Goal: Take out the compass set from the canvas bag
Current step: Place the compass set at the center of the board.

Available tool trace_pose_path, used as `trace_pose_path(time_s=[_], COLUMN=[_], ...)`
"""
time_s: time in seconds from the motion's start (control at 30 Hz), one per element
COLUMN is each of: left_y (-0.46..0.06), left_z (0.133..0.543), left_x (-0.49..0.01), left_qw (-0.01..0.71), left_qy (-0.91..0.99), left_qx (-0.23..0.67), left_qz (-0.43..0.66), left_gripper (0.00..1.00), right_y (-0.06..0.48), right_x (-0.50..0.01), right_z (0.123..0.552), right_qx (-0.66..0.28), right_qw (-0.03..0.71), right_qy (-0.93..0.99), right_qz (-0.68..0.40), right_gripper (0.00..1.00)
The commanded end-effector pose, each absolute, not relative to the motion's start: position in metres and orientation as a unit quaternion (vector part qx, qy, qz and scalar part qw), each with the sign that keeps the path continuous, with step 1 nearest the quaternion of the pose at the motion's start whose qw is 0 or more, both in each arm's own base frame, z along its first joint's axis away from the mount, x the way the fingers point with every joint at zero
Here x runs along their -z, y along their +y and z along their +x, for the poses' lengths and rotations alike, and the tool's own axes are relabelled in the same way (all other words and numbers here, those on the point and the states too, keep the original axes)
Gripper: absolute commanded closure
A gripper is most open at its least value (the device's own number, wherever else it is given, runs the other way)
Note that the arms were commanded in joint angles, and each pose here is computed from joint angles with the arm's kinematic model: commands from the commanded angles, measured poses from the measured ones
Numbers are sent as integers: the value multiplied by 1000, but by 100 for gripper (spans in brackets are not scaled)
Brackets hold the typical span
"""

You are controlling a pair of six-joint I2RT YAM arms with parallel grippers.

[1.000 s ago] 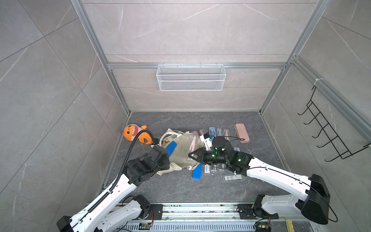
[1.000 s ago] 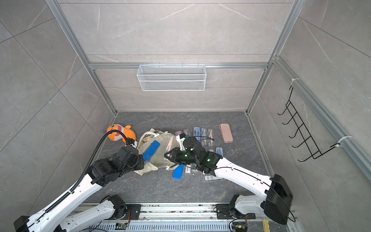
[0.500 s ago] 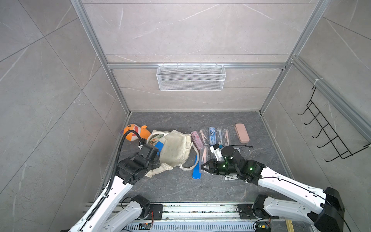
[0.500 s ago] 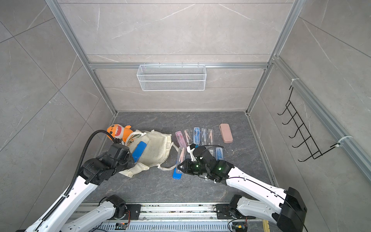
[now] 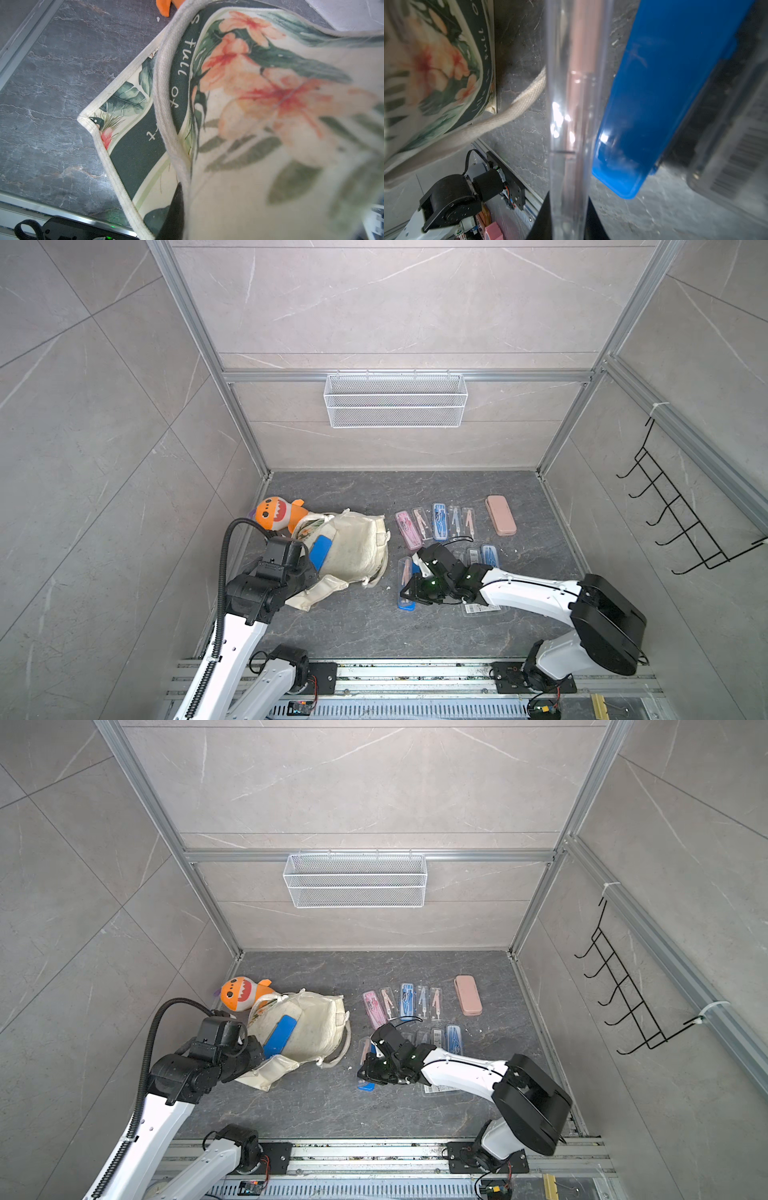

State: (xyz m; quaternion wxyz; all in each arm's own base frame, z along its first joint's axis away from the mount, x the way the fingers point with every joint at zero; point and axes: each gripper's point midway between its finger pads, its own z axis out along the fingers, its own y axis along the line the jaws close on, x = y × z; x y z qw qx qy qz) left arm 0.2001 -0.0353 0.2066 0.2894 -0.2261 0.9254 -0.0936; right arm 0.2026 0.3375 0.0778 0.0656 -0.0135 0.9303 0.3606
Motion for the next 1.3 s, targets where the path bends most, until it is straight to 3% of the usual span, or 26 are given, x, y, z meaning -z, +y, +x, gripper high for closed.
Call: trace_pose_path(time_s=[0.0, 0.53, 1.03, 1.27], left_y=[-43, -70, -91, -96], left_z=[201, 204, 201, 198], left_x=[-221, -230, -228, -221], left_qw=[299, 311, 288, 282], left_qy=[922, 921, 920, 917], left_qx=[124, 186, 239, 256], left_qz=[-212, -144, -118, -121], left_gripper=[100, 100, 100, 100], right_y=[364, 367, 324, 316], right_x=[-88, -28, -25, -61], right_z=[221, 233, 217, 217], right_qx=[-386, -338, -315, -322], right_qw=[78, 35, 53, 83], right_qy=[919, 938, 942, 940], right_qz=[-13, 76, 98, 75], right_gripper=[90, 90, 88, 62])
